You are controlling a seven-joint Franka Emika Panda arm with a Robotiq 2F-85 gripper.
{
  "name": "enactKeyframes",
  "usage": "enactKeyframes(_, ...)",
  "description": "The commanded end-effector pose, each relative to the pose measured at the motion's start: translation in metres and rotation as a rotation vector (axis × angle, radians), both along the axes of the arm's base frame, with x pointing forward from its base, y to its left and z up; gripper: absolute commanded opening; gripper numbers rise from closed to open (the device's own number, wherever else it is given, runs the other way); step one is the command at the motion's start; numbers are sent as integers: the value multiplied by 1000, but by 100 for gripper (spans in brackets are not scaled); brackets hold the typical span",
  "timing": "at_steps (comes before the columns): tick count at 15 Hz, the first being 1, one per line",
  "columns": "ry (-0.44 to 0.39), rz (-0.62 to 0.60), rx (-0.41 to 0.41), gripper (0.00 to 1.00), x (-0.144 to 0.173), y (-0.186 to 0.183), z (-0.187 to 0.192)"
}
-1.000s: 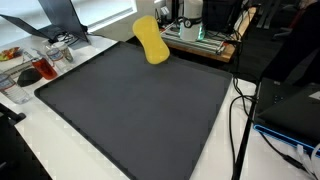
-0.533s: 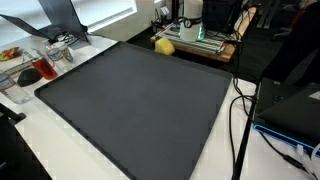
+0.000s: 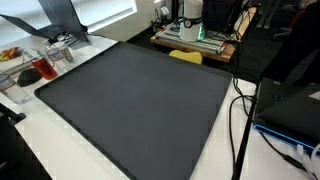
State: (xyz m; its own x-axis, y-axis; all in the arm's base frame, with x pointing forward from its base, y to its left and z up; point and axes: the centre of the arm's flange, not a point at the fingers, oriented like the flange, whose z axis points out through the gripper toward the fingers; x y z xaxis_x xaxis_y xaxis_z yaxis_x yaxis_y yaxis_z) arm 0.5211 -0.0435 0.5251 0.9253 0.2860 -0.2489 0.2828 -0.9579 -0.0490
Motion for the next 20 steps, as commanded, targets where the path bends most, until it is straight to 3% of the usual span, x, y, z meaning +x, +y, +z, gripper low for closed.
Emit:
enactKeyframes(1, -56, -158, -29, 100, -10, 9, -17)
enactKeyframes(5, -154, -267, -129, 100, -17, 18, -38)
enactKeyframes(10, -120, -247, -275, 100, -34, 27, -61)
enactKeyframes(20, -2, -243, -296, 100, -60, 30, -87)
